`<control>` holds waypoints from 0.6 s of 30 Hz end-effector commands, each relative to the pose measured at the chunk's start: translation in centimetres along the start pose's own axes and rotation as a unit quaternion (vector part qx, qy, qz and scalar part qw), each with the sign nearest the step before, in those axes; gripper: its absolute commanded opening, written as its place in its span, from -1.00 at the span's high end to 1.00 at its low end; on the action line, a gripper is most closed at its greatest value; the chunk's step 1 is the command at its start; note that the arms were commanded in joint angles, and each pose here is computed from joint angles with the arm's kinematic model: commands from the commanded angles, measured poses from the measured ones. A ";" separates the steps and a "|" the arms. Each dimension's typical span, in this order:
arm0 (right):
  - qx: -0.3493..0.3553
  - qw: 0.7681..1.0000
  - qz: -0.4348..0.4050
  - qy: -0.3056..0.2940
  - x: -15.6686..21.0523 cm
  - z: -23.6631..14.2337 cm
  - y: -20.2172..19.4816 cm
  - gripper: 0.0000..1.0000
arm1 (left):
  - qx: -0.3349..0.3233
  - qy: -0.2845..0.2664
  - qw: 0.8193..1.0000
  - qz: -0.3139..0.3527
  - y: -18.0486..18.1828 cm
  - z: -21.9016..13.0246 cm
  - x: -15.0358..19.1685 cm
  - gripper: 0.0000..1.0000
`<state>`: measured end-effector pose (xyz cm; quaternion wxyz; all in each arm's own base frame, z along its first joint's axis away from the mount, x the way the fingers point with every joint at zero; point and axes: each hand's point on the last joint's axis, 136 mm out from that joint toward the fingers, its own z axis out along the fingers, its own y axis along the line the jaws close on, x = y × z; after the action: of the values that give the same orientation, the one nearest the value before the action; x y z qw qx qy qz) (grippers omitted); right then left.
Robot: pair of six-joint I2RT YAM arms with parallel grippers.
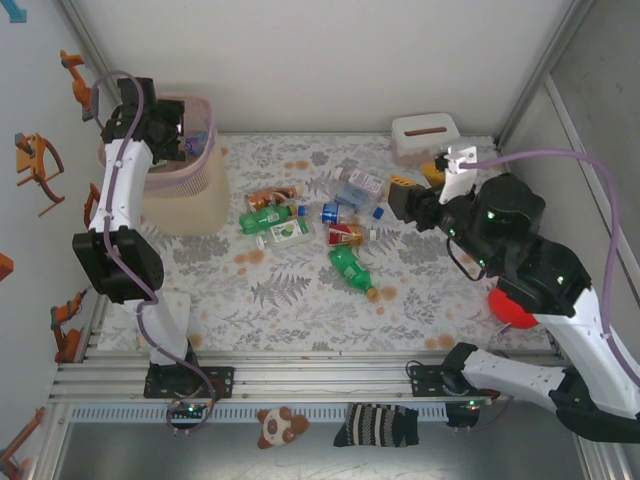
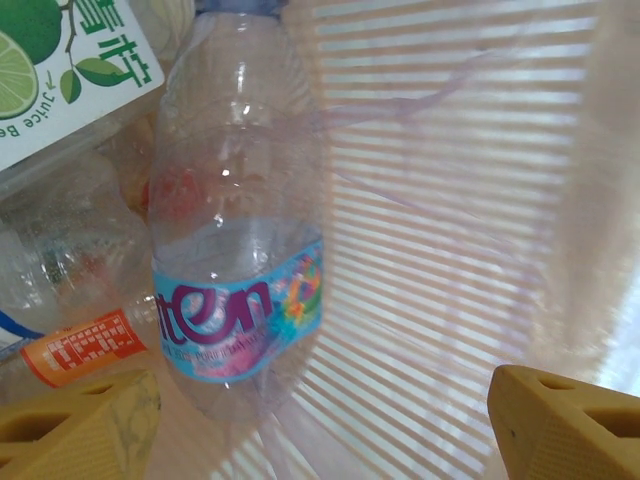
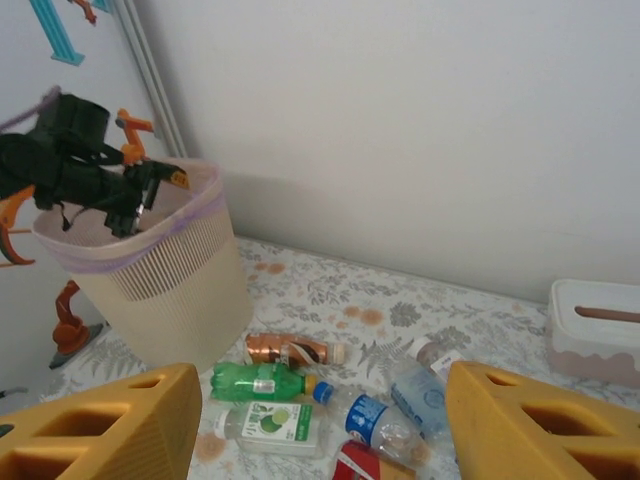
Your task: Put the plastic bottles in the bin
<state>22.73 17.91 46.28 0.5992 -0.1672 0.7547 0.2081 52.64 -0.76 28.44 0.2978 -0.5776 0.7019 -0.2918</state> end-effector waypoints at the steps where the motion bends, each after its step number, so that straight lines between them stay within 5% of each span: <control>1: 0.034 0.999 -0.014 0.027 0.6 1.1 -0.9 -0.28 | 0.039 -0.016 0.998 0.040 -2.1 -3.6 -0.7 -0.68; 18: 0.040 0.974 0.009 0.223 9.4 9.1 -1.5 -0.24 | 0.154 -0.010 0.949 0.274 -3.0 -11.0 2.1 -0.64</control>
<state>29.17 21.03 35.78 0.4442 -0.1815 0.8683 0.1256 46.92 -1.92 35.53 0.4202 -0.3831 0.7680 -0.2946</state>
